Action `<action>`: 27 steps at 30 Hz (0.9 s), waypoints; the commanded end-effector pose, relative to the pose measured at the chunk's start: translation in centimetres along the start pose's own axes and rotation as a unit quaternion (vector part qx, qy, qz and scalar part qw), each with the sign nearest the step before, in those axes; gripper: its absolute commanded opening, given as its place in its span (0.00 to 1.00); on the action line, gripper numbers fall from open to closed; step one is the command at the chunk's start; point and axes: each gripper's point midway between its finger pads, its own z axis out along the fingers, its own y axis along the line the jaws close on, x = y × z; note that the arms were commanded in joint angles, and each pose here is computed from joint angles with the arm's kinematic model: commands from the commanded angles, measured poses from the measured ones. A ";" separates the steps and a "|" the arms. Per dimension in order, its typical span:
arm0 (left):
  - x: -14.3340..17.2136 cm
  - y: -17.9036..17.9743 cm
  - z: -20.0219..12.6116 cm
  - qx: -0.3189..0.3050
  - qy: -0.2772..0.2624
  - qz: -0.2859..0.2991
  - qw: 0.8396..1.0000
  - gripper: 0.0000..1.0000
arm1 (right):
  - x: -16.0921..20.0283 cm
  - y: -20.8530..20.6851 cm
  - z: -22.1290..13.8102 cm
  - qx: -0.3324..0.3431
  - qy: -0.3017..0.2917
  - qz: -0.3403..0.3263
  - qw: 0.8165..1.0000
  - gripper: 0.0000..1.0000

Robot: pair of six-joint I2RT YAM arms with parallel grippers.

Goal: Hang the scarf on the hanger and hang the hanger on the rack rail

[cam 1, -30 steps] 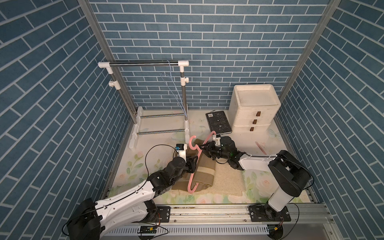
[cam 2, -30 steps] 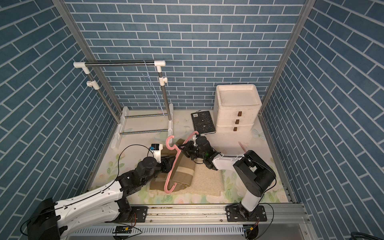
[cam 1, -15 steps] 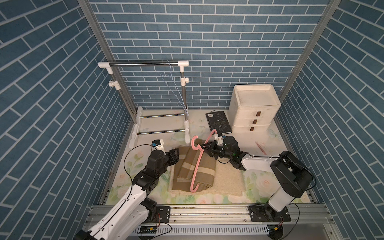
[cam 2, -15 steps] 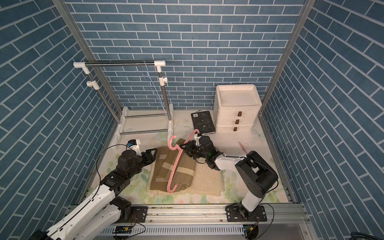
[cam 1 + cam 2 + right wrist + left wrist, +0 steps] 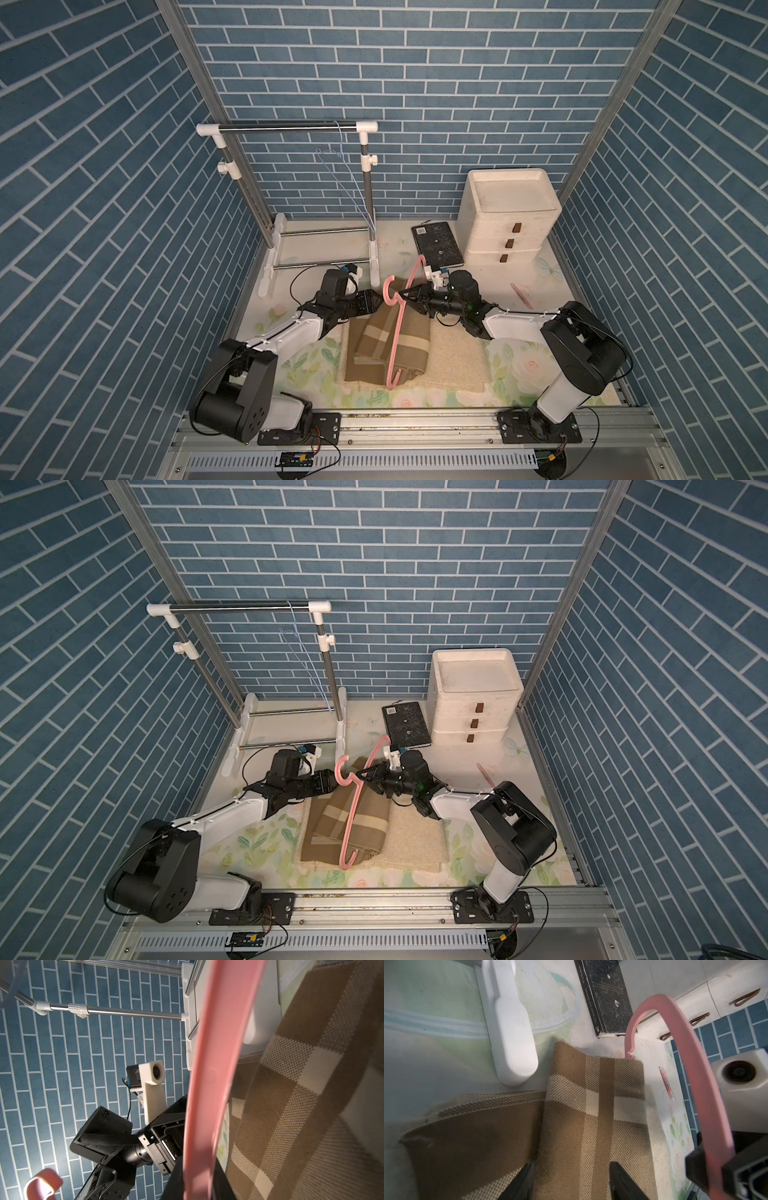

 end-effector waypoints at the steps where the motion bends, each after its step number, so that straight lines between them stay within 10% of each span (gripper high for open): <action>1: 0.7 0.3 1.0 0.009 0.030 0.014 0.999 0.61 | -0.2 1.5 0.4 -0.024 0.010 -0.048 0.998 0.00; 10: 3.2 0.2 2.1 0.041 0.067 -0.009 0.997 0.61 | 0.1 1.9 0.6 -0.031 0.025 -0.062 0.997 0.00; 22: 4.8 -1.5 0.6 0.065 0.073 -0.019 0.995 0.04 | 1.6 2.0 0.7 -0.025 0.081 -0.081 0.993 0.00; 27: 3.1 -2.3 -2.7 0.032 0.022 -0.011 0.999 0.00 | 1.9 2.3 0.2 -0.030 0.093 -0.090 0.991 0.00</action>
